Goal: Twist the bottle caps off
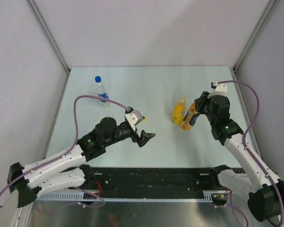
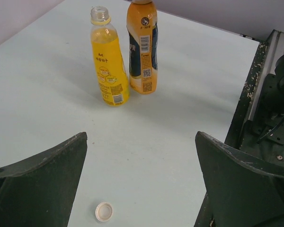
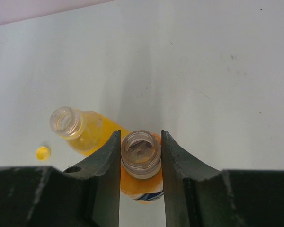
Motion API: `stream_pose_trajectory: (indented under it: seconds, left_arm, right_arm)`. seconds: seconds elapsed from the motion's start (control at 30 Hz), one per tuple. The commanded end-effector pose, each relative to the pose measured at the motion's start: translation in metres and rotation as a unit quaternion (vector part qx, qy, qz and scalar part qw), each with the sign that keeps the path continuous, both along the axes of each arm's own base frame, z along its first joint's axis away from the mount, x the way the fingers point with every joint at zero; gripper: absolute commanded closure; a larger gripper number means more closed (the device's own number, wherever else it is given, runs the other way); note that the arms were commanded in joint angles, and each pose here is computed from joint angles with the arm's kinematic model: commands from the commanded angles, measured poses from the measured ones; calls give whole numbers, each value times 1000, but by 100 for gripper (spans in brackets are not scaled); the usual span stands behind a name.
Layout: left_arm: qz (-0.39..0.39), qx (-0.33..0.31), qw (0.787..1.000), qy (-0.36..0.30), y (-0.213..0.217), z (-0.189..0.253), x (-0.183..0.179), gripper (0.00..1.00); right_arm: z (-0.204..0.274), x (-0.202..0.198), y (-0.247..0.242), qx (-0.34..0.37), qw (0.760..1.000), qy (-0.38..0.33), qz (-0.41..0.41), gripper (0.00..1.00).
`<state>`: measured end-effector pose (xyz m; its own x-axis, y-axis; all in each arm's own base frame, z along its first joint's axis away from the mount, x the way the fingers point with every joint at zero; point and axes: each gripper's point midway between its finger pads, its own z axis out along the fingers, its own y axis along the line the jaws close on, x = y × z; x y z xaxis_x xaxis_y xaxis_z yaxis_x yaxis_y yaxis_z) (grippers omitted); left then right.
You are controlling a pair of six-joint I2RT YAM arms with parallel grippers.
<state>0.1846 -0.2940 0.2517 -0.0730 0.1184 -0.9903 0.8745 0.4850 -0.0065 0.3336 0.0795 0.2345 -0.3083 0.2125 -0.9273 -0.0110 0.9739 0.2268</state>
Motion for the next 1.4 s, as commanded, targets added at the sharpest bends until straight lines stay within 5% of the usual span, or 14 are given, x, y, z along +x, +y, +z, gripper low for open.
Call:
stream_pose_trajectory:
  seconds: [0.0, 0.2, 0.57, 1.03, 1.37]
  left_arm:
    - [0, -11, 1000, -21, -2, 11, 3, 1]
    - [1, -9, 1000, -20, -2, 9, 3, 1]
    - [1, -10, 1000, -11, -4, 7, 3, 1]
    - [46, -14, 999, -1, 6, 3, 14, 1]
    - [154, -8, 987, 39, 26, -12, 46, 1]
  right_arm:
    - [7, 10, -8, 6, 999, -28, -30, 100]
    - [-13, 11, -9, -3, 999, -8, -32, 100]
    - [-16, 2, -6, -52, 997, -8, -52, 83]
    - [43, -25, 25, 36, 995, -84, 28, 4]
    - [66, -34, 39, 64, 991, -96, 70, 1]
